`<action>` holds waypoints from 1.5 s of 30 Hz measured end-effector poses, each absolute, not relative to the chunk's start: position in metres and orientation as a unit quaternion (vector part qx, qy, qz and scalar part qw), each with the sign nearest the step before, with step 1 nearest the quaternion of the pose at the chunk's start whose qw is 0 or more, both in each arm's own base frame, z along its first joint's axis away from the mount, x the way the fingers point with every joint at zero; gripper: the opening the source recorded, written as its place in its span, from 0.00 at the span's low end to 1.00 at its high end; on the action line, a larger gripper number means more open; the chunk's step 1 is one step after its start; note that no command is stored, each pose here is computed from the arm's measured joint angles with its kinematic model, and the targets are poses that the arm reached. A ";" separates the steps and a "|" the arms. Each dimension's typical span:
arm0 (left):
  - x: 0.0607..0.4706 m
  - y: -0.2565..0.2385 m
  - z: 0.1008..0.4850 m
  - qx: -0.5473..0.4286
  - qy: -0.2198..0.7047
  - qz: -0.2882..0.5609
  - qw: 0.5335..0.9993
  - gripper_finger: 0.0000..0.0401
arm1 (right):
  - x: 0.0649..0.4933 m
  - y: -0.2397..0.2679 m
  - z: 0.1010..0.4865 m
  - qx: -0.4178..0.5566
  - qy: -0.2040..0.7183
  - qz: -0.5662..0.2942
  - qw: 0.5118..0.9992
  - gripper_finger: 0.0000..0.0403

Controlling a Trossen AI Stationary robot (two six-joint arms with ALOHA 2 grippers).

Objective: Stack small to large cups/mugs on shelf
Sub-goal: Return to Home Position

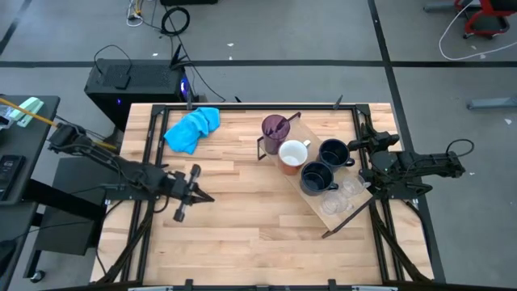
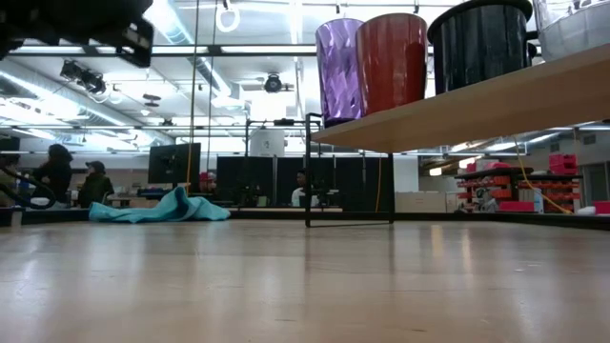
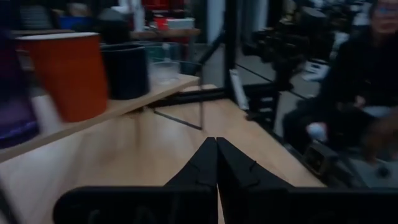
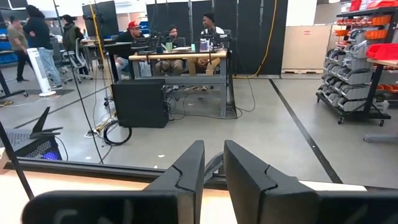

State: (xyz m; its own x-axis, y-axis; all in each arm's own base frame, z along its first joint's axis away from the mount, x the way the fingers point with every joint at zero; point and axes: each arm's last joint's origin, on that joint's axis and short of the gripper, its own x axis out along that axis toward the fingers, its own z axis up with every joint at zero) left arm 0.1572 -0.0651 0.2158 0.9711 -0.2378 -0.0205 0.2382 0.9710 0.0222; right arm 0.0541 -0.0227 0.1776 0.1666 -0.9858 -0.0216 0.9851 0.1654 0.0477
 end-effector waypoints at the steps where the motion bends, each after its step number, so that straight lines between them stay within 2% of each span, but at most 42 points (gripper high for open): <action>1: 0.154 -0.063 0.214 0.011 0.005 -0.108 0.994 0.01 | 0.054 -0.023 0.178 0.025 -0.007 -0.645 0.763 0.17; 11: 0.135 -0.031 0.203 0.018 -0.034 0.004 0.999 0.01 | 0.054 -0.023 0.178 0.025 -0.007 -0.645 0.763 0.17; 18: 0.133 -0.016 0.199 0.029 -0.017 0.029 0.999 0.01 | 0.054 -0.023 0.178 0.025 -0.007 -0.645 0.763 0.17; 29: 0.113 -0.010 0.198 0.038 -0.005 0.012 0.999 0.00 | 0.054 -0.023 0.178 0.025 -0.007 -0.645 0.763 0.17; 36: 0.100 -0.010 0.177 0.004 -0.048 -0.004 0.999 0.00 | 0.054 -0.023 0.178 0.025 -0.007 -0.645 0.763 0.17; 41: 0.096 -0.009 0.177 0.009 -0.055 0.000 0.998 0.02 | 0.054 -0.023 0.178 0.025 -0.007 -0.645 0.763 0.17; 45: 0.098 -0.009 0.176 -0.075 -0.044 -0.003 0.996 0.06 | 0.054 -0.023 0.178 0.024 -0.006 -0.645 0.763 0.17</action>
